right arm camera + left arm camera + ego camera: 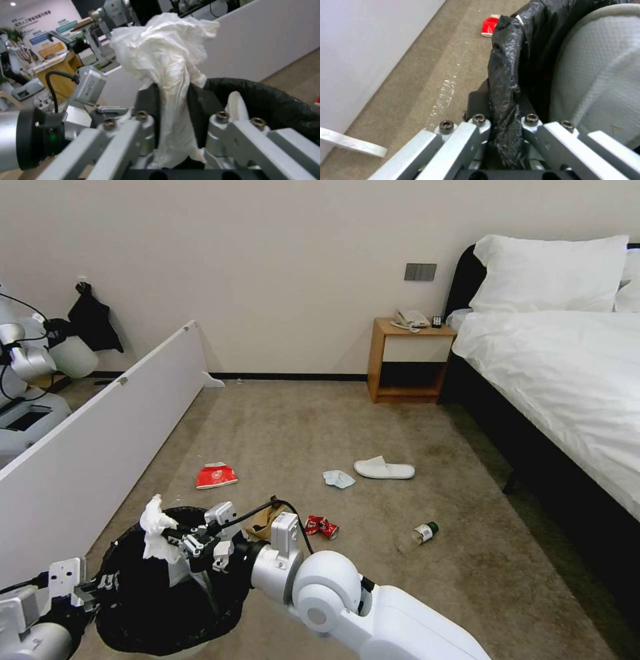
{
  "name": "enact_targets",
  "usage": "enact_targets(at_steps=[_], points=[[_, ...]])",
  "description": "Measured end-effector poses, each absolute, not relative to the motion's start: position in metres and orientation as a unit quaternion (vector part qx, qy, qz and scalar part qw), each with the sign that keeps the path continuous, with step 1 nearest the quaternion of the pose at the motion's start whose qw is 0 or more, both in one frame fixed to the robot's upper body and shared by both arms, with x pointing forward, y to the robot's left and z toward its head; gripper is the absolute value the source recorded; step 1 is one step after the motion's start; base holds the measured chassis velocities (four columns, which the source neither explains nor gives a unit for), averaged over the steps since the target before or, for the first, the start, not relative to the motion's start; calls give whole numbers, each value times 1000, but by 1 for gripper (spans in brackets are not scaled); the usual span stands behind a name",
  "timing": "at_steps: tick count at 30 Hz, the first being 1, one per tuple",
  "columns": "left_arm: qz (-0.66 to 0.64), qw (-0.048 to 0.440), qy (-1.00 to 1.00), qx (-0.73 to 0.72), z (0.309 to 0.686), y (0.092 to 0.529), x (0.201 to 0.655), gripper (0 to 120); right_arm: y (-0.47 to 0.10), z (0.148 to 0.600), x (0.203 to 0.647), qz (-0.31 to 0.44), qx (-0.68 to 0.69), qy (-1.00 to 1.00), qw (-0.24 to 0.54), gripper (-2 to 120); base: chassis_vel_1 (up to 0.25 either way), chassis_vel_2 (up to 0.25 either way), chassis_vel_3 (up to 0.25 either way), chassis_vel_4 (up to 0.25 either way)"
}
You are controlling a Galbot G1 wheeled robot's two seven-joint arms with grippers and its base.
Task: Pick up the trash bin, then pick up the garbage from the floor and place it into the trash bin.
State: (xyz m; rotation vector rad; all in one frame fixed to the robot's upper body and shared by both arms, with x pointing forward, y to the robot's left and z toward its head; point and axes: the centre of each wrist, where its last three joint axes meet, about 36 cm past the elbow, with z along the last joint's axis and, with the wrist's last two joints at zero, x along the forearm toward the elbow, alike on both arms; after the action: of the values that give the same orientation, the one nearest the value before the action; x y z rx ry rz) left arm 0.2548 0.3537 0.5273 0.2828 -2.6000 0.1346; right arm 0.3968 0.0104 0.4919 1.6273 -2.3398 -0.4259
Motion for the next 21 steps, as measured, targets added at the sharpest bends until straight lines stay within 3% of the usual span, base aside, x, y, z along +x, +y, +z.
enact_targets(at_steps=[3,5,12,16,21], points=[[49,258,-959,104,527,354,255,4,10,492,396,-146,560,-805,133,30,0,0,0,0],[49,257,-959,104,528,354,256,4,11,491,395,-144,560,-804,142,45,0,0,0,0],[49,257,-960,104,528,355,256,4,11,493,392,-145,561,-801,150,64,0,0,0,0],[49,257,-960,104,528,355,256,4,10,495,391,-145,562,-800,153,84,0,0,0,0],[49,257,-960,104,528,355,256,4,10,496,390,-147,565,-798,152,98,0,0,0,0]])
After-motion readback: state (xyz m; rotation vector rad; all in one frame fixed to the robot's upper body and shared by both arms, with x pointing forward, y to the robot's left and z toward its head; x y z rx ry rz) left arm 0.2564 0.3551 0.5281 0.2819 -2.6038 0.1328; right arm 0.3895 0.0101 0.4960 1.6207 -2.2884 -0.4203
